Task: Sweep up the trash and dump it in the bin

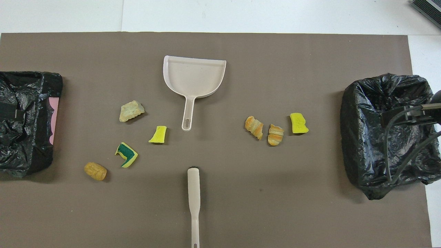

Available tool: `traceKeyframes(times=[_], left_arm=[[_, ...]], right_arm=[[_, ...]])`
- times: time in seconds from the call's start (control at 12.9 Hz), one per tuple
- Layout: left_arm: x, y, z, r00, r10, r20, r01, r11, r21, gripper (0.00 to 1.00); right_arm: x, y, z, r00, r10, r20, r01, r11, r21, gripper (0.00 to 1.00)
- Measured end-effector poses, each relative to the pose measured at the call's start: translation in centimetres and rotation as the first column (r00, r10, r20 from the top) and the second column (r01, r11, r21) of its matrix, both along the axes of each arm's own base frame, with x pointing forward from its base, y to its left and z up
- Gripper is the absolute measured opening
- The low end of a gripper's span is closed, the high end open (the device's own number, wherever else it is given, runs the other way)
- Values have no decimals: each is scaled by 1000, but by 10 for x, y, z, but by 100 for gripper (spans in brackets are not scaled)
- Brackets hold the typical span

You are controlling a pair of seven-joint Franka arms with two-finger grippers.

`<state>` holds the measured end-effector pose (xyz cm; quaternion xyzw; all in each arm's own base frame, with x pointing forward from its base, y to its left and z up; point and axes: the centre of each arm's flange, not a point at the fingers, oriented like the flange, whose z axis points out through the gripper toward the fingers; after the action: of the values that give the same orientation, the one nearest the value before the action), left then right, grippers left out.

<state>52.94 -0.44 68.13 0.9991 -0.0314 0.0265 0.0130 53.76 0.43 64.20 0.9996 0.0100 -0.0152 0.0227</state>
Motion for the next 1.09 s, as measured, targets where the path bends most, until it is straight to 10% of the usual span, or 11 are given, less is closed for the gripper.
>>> traceKeyframes(times=[1.09], left_arm=[[0,0,0,1000,0,0,0,1000,0,100]], right_arm=[[-1,-3,1,1000,-6,2,6,1000,1,100]])
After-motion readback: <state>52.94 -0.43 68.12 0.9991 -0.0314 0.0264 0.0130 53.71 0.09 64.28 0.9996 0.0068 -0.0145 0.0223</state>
